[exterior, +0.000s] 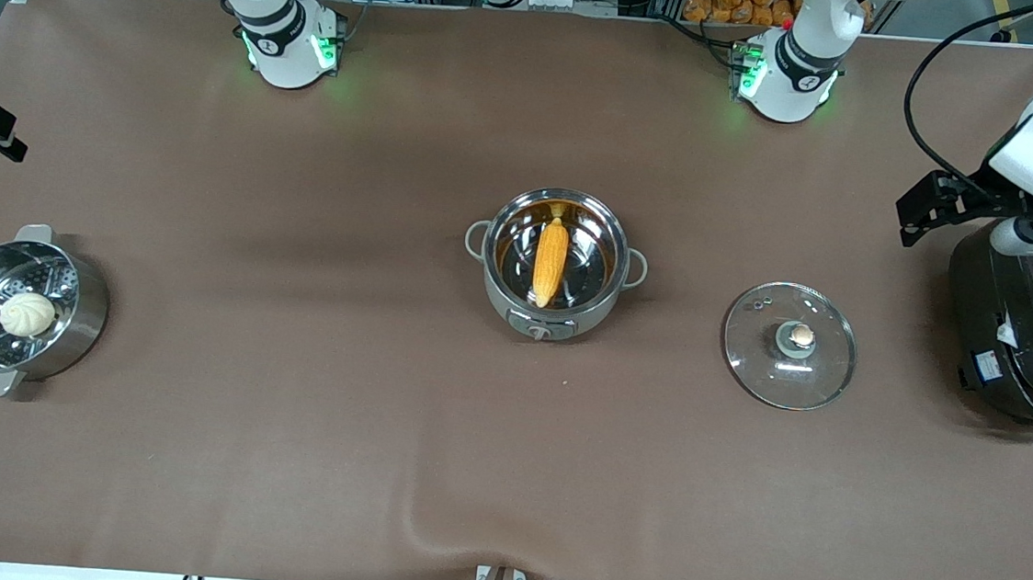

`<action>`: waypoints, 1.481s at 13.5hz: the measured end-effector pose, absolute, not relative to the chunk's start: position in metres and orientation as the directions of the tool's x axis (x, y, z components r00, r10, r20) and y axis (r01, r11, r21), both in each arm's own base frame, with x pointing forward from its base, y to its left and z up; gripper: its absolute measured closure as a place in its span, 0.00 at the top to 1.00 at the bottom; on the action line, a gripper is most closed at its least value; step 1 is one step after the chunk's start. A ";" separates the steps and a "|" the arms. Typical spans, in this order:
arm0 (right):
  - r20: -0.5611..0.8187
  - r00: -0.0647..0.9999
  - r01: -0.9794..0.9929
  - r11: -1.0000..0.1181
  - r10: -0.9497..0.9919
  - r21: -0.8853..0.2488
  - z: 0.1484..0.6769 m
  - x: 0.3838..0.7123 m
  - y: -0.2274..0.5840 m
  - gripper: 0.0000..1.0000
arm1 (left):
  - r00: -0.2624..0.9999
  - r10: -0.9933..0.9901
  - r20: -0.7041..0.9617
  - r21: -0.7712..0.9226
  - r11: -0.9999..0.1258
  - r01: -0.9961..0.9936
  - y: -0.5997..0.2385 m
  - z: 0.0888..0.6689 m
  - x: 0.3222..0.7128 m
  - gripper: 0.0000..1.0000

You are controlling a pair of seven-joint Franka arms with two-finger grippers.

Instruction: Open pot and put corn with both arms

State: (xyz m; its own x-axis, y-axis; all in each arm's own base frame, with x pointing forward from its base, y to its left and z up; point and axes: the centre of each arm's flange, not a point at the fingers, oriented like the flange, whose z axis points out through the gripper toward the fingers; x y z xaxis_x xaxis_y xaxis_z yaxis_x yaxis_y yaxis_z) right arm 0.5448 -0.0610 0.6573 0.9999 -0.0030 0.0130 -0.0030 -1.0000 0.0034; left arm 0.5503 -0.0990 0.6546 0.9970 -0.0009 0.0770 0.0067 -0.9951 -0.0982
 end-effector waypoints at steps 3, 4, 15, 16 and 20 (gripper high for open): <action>0.011 1.000 -0.003 -1.000 -0.003 0.006 0.657 0.545 -0.061 1.00 | 0.998 0.005 0.069 -0.097 -0.995 0.012 -0.096 0.655 0.549 1.00; 0.008 1.000 -0.003 -1.000 -0.003 0.006 0.657 0.544 -0.061 1.00 | 0.998 0.005 0.068 -0.098 -0.995 0.012 -0.096 0.655 0.549 1.00; 0.002 1.000 -0.003 -1.000 -0.003 0.005 0.657 0.543 -0.061 1.00 | 0.999 -0.009 0.038 -0.039 -0.999 -0.008 -0.078 0.659 0.545 1.00; 0.000 1.000 -0.003 -1.000 -0.003 0.005 0.657 0.543 -0.061 1.00 | 1.000 0.001 0.026 -0.028 -1.000 0.002 -0.068 0.661 0.542 1.00; -0.008 1.000 -0.003 -1.000 -0.003 0.004 0.656 0.542 -0.061 1.00 | 1.000 0.007 0.003 -0.017 -1.000 0.007 -0.058 0.658 0.540 1.00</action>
